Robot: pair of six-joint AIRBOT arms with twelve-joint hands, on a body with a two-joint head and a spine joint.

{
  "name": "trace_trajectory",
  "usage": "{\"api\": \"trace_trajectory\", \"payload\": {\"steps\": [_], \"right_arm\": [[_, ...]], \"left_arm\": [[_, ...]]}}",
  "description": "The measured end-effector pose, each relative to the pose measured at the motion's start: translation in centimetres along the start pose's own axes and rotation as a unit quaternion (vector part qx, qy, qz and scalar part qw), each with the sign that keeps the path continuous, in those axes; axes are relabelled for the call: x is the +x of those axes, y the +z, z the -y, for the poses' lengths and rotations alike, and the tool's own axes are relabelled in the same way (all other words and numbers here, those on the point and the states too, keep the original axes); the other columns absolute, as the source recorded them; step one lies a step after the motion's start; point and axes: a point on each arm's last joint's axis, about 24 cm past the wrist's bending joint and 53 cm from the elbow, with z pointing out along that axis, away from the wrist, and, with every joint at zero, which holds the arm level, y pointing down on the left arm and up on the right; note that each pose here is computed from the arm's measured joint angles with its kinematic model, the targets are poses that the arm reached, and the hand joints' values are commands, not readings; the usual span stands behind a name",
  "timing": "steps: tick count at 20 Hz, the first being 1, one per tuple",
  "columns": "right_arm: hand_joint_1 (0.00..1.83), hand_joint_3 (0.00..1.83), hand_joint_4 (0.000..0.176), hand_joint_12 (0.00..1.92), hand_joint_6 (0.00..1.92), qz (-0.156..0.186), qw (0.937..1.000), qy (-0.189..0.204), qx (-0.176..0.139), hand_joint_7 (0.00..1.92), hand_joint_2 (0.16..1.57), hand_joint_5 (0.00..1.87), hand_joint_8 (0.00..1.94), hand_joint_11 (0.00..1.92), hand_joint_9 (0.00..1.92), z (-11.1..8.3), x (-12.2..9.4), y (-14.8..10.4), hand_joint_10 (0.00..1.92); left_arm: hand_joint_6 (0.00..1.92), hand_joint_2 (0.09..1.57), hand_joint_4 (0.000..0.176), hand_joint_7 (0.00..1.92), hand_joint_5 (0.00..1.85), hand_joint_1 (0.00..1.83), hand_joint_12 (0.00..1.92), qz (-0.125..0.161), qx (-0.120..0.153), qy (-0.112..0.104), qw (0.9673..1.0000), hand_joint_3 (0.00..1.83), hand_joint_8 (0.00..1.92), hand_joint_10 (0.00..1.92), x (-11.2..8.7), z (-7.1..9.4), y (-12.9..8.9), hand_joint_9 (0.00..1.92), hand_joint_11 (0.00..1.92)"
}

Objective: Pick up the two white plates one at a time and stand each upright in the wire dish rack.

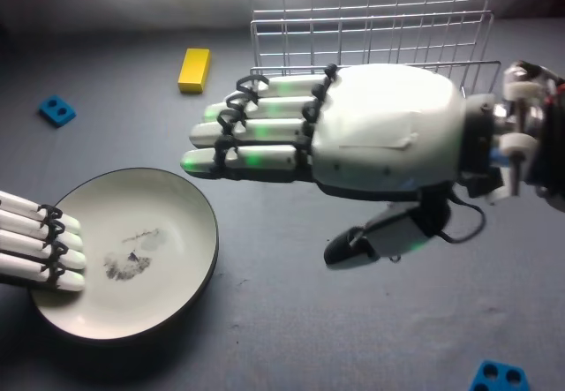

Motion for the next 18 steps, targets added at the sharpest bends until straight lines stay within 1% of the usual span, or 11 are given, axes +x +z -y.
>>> {"api": "trace_trajectory", "payload": {"steps": [1,3,4,7,9,11,12,14,16,17,18], "right_arm": [[1.15,0.01,0.000,0.64,0.02,-0.004,1.0000,0.001,0.002,0.06,0.91,0.12,0.00,0.00,0.05,0.1,0.3,0.5,0.01],[1.16,0.00,0.000,0.73,0.01,-0.021,0.9996,-0.004,0.020,0.11,0.91,0.15,0.01,0.00,0.11,1.3,1.4,1.3,0.02],[1.16,0.01,0.000,0.74,0.02,-0.025,0.9992,-0.017,0.025,0.13,0.92,0.17,0.01,0.00,0.12,1.5,1.5,1.8,0.03],[1.15,0.01,0.000,0.87,0.02,-0.022,0.9985,-0.044,0.022,0.19,0.95,0.23,0.01,0.00,0.18,1.2,1.1,2.6,0.03],[1.15,0.01,0.000,0.88,0.02,-0.023,0.9985,-0.047,0.019,0.22,0.96,0.25,0.02,0.00,0.19,1.2,1.4,3.2,0.03],[1.14,0.01,0.000,0.96,0.02,-0.025,0.9983,-0.051,0.015,0.25,0.96,0.27,0.01,0.00,0.22,0.8,1.5,4.1,0.03],[1.15,0.01,0.000,0.96,0.02,-0.023,0.9981,-0.055,0.014,0.26,0.97,0.28,0.01,0.00,0.23,0.6,1.2,4.4,0.03],[1.08,0.01,0.000,0.96,0.02,-0.021,0.9976,-0.066,0.010,0.27,0.97,0.29,0.01,0.00,0.23,0.2,1.1,4.8,0.03],[1.04,0.01,0.000,0.93,0.01,-0.032,0.9961,-0.080,0.020,0.27,0.99,0.27,0.01,0.00,0.23,0.7,1.7,5.0,0.02],[1.08,0.01,0.000,0.94,0.01,-0.039,0.9957,-0.080,0.025,0.30,0.99,0.30,0.01,0.00,0.24,0.9,2.2,5.2,0.02],[1.07,0.00,0.000,0.95,0.01,-0.046,0.9952,-0.080,0.033,0.31,0.99,0.30,0.01,0.00,0.25,1.2,2.5,5.2,0.03]], "left_arm": [[0.00,1.08,0.000,0.00,0.00,0.00,0.00,0.002,0.003,-0.002,1.0000,0.00,0.00,0.00,-0.1,0.2,0.3,0.00,0.00],[0.00,1.07,0.000,0.00,0.00,0.00,0.00,0.012,0.016,-0.014,0.9997,0.00,0.00,0.00,-0.4,0.9,1.3,0.00,0.00],[0.00,1.08,0.000,0.00,0.00,0.00,0.00,0.018,0.024,-0.020,0.9994,0.00,0.00,0.00,-0.6,1.3,1.9,0.00,0.00],[0.00,1.08,0.000,0.00,0.00,0.00,0.00,0.027,0.034,-0.029,0.9986,0.00,0.00,0.00,-1.0,1.8,2.7,0.00,0.00],[0.00,1.07,0.000,0.00,0.00,0.00,0.00,0.029,0.036,-0.031,0.9984,0.00,0.00,0.00,-1.1,1.9,2.9,0.00,0.00],[0.00,1.07,0.000,0.00,0.00,0.00,0.00,0.033,0.038,-0.033,0.9982,0.00,0.00,0.00,-1.3,2.0,3.2,0.00,0.00],[0.00,1.07,0.000,0.00,0.00,0.00,0.00,0.037,0.041,-0.036,0.9978,0.00,0.00,0.00,-1.5,2.2,3.6,0.00,0.00],[0.00,1.07,0.000,0.00,0.00,0.00,0.00,0.049,0.055,-0.045,0.9963,0.00,0.00,0.00,-2.2,3.0,4.7,0.00,0.00],[0.00,1.08,0.000,0.00,0.00,0.00,0.00,0.050,0.055,-0.046,0.9962,0.00,0.00,0.00,-2.2,2.9,4.8,0.00,0.00],[0.00,1.08,0.000,0.00,0.00,0.00,0.00,0.050,0.054,-0.046,0.9962,0.00,0.00,0.00,-2.2,2.9,4.7,0.00,0.00],[0.00,1.08,0.000,0.00,0.00,0.00,0.00,0.050,0.054,-0.046,0.9962,0.00,0.00,0.00,-2.2,2.9,4.7,0.00,0.00]]}}
